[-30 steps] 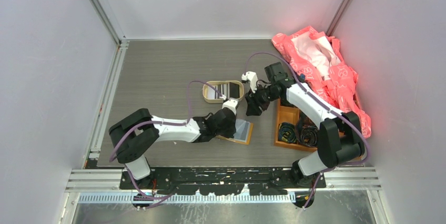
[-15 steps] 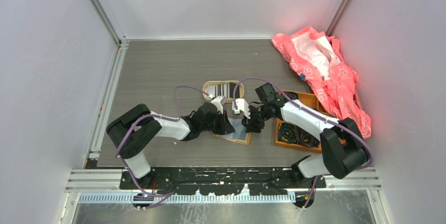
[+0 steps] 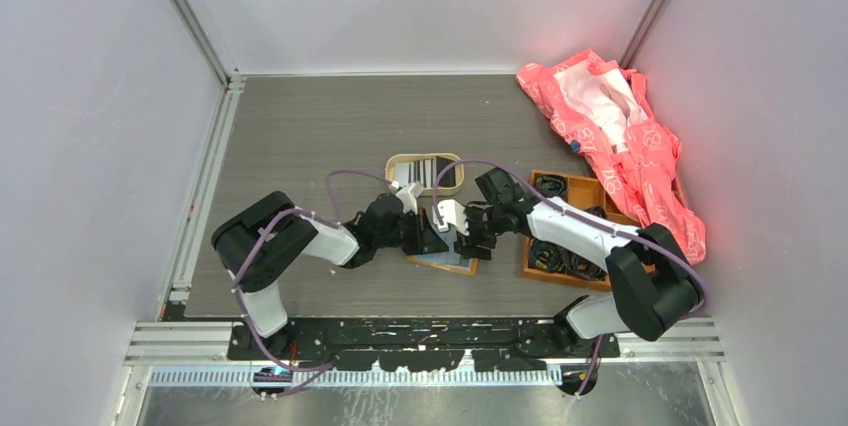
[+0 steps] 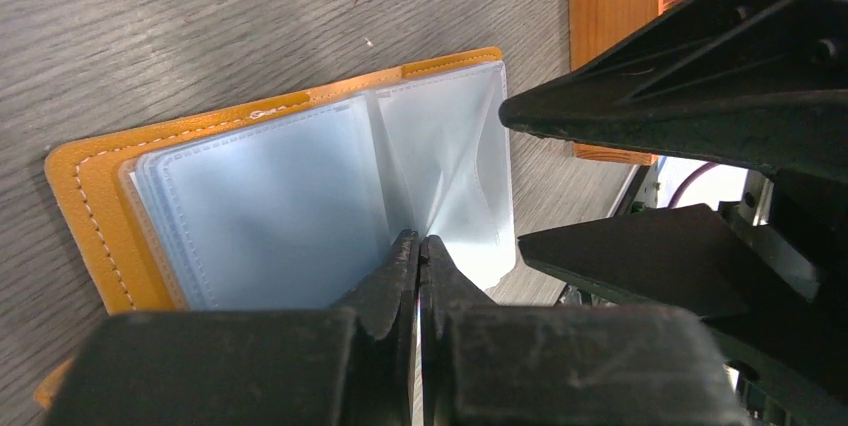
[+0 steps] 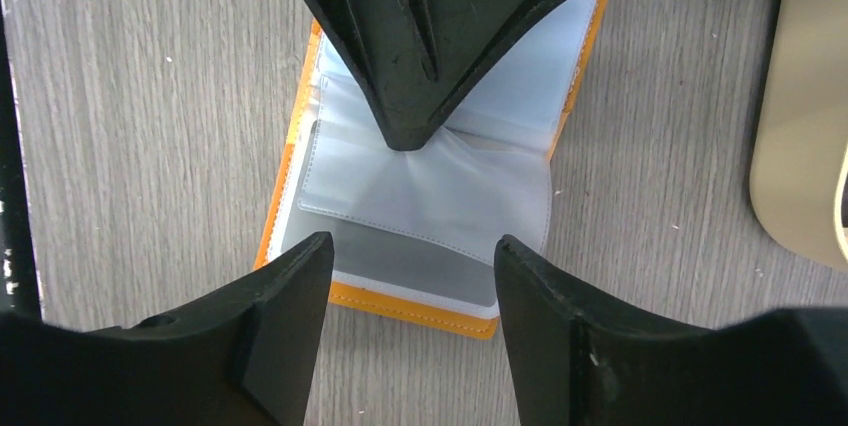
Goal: Put the credit cards into the card holder
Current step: Turn over the card slot in the card holder.
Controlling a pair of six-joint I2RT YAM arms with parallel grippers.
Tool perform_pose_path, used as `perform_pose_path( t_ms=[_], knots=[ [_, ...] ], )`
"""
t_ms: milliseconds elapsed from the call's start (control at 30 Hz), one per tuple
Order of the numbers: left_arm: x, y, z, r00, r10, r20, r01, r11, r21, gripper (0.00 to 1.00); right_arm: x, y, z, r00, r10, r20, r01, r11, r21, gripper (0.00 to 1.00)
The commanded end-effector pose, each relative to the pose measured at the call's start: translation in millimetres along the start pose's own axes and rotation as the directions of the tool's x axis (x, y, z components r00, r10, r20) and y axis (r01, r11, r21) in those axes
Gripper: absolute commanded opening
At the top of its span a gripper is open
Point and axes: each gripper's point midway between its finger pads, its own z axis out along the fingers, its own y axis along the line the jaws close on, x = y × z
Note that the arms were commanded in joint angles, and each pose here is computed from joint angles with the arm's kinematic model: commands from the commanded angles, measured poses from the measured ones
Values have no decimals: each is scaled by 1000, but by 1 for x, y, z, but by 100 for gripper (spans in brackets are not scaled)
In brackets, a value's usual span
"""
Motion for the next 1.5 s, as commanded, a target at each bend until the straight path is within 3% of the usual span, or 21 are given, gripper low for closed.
perform_pose_path(
  t_ms=[0,300,567,867,1067,1467],
  knots=[
    [-7,-14,0,1000,-8,15,7,997,81,1,-12,-12,-2,995,-97,17,96,993,65,67],
    [-7,-13,-1,999,-44,17,41,992,123,2,-8,-16,5,988,-150,-24,152,983,104,75],
    [-7,-11,-1,999,-49,16,47,991,125,3,-3,-22,8,980,-188,-62,195,970,143,75],
    [-10,-9,-7,999,-40,35,37,995,93,18,-6,-31,12,984,-166,-66,176,964,198,73],
    [-20,-10,-24,997,14,79,-16,1000,26,34,-7,-38,16,991,-122,-53,131,963,234,73],
    [-37,-7,-85,960,208,187,-183,973,-141,35,-22,-54,24,999,-41,-12,43,948,314,72]
  ],
)
